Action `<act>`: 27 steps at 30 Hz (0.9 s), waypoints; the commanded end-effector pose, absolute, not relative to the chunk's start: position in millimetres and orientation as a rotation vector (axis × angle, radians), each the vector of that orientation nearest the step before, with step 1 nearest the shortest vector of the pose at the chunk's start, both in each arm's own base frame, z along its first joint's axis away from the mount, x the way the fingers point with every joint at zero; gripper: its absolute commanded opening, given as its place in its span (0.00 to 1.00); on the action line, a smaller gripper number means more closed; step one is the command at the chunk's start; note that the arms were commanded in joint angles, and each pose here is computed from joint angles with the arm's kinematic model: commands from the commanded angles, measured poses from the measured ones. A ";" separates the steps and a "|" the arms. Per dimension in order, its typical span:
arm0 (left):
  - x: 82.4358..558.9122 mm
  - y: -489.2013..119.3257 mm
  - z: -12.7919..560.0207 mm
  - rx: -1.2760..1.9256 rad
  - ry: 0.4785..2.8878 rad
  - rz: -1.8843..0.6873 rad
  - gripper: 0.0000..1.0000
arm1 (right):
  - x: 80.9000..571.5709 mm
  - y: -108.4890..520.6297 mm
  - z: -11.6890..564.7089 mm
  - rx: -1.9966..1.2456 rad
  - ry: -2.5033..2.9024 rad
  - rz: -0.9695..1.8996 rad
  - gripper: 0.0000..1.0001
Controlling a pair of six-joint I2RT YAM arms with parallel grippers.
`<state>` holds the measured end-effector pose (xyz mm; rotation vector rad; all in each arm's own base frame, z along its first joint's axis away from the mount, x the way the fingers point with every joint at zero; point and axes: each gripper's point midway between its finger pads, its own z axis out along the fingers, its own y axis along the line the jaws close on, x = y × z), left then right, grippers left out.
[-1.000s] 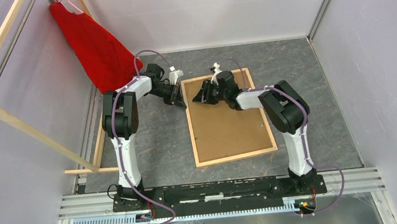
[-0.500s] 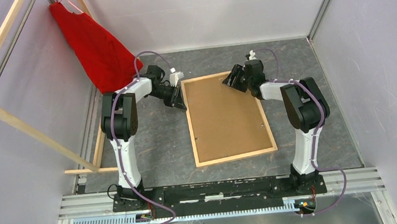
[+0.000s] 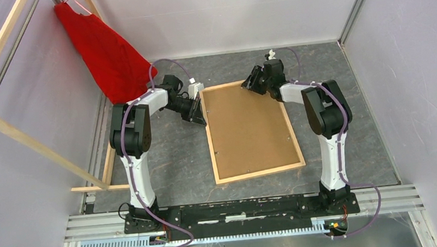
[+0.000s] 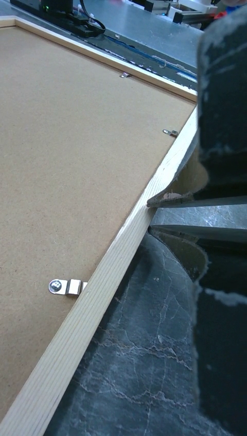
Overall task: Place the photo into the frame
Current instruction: Install the photo frame at the center of the board.
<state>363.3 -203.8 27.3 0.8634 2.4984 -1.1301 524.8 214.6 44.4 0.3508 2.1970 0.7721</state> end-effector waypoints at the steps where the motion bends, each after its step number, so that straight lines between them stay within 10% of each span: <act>1: 346.2 -200.8 4.4 0.969 2.546 -1.066 0.24 | 528.0 223.8 38.6 0.370 2.206 0.814 0.47; 27: 348.5 -204.5 0.2 0.983 2.544 -1.070 0.24 | 542.0 234.9 29.5 0.431 2.184 0.859 0.40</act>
